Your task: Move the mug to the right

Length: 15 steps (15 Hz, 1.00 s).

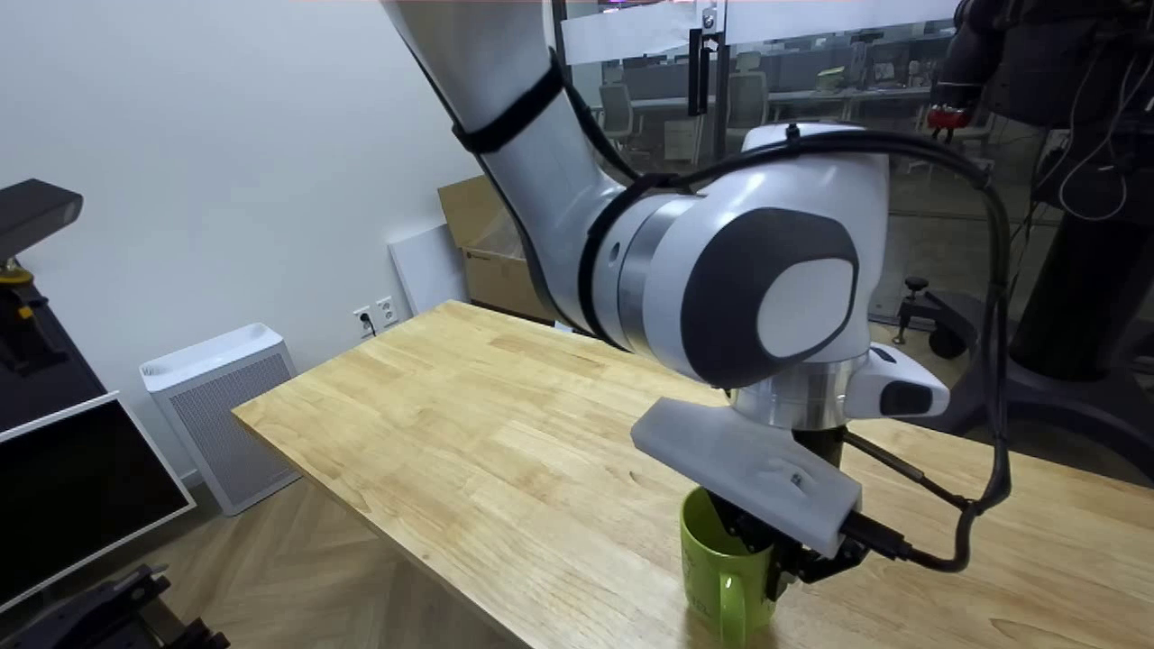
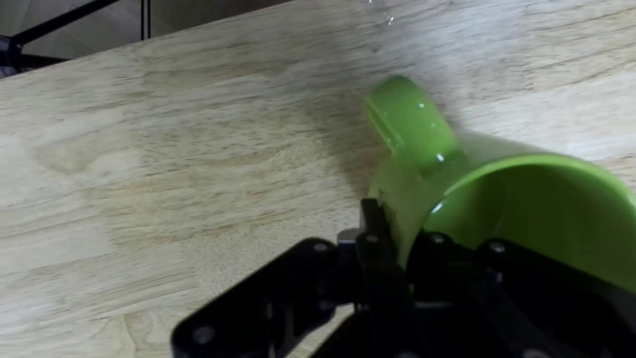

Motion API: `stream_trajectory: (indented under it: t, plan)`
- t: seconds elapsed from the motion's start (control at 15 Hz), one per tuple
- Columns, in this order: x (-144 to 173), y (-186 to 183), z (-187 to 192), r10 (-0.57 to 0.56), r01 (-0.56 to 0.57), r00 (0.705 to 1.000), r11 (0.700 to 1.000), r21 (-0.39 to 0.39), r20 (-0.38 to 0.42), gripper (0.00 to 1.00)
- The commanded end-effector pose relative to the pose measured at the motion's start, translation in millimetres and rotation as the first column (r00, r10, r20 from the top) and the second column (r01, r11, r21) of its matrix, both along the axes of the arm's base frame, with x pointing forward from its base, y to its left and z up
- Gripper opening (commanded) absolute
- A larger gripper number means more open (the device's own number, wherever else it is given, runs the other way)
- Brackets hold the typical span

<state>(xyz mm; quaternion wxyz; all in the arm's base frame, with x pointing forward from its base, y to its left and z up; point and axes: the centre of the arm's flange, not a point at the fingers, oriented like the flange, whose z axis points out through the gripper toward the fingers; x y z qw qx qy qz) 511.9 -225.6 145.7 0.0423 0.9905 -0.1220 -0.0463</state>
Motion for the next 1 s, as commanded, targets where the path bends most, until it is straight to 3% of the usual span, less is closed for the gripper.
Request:
stream_trajectory:
  t: [0.0,0.93]
  plan:
    - [-7,-10,-1,-0.004,0.004,1.000,1.000,-0.002,0.016,0.02]
    - [-19,-16,-17,-0.041,0.041,0.999,0.999,0.034,0.001,0.02]
